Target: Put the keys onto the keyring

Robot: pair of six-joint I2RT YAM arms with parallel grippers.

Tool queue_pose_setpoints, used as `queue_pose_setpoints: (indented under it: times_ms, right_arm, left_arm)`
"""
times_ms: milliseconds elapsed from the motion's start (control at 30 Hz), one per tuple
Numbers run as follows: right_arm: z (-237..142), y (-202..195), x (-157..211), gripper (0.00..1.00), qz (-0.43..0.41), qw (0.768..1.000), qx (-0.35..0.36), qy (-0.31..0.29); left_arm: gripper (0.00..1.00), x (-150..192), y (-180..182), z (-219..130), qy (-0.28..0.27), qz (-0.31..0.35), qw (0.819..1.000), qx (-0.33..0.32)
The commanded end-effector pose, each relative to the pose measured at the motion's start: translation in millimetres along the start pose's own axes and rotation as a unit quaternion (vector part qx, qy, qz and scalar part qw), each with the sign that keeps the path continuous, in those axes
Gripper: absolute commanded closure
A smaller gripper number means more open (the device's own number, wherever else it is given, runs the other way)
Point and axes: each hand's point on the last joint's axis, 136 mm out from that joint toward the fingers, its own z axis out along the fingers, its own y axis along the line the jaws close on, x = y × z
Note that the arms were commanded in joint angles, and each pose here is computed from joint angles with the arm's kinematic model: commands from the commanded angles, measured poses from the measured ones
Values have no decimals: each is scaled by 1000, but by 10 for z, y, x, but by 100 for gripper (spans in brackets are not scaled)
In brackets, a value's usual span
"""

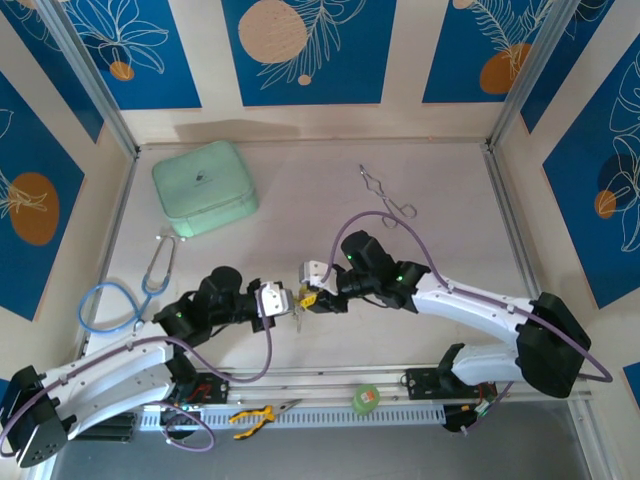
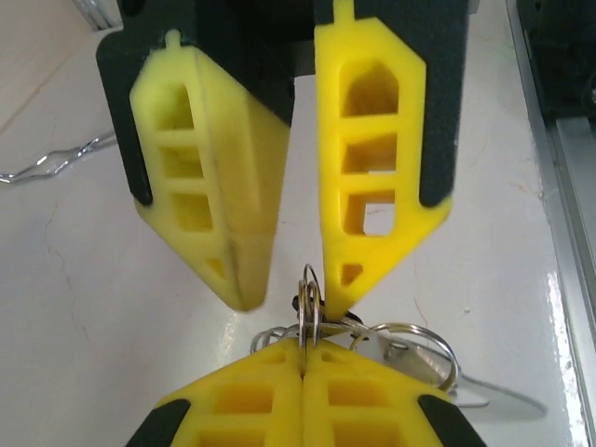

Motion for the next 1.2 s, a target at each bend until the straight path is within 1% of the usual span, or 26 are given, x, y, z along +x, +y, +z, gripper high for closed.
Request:
queue_pose_setpoints:
  times_ms: [0, 167, 400, 567, 667, 700, 767, 800, 833, 967, 1067, 1167]
  right_arm:
    - [-36, 36, 37, 71, 21, 1000, -2, -15]
    - [-21, 63, 19, 71, 30, 999, -4, -32]
    - [23, 123, -40, 73, 30, 998, -20, -48]
    - [51, 153, -59, 85, 28, 998, -30, -50]
    - [54, 179, -76, 96, 26, 997, -38, -54]
    - [52, 187, -84, 100, 24, 997, -41, -55]
    - [40, 182, -81, 100, 21, 998, -38, -49]
    - [32, 171, -68, 100, 18, 998, -33, -42]
    - [25, 149, -36, 100, 14, 999, -25, -29]
    - [-19, 96, 73, 100, -13, 999, -1, 30]
    - [-34, 89, 113, 100, -32, 998, 4, 63]
    - [-41, 89, 57, 100, -42, 997, 6, 68]
  left_arm:
    - [100, -175, 6, -26, -56, -15, 998, -3]
    - [100, -182, -7, -18, -79, -29, 996, -6]
    - [100, -175, -33, 2, -89, -39, 995, 0]
    - [100, -210, -32, 0, -101, -41, 994, 1]
    - [100, -218, -27, 6, -103, -43, 994, 0]
    - [98, -199, -13, 11, -97, -44, 994, -4]
    - [75, -161, 30, 0, -83, -47, 995, -17]
    - [67, -143, 46, -18, -75, -45, 996, -23]
    - [65, -120, 61, -40, -64, -42, 997, -30]
    - [65, -72, 82, -134, -31, -19, 999, -39]
    - [67, -116, 91, -159, -33, -10, 999, -40]
    - [69, -186, 69, -132, -45, -9, 999, -26]
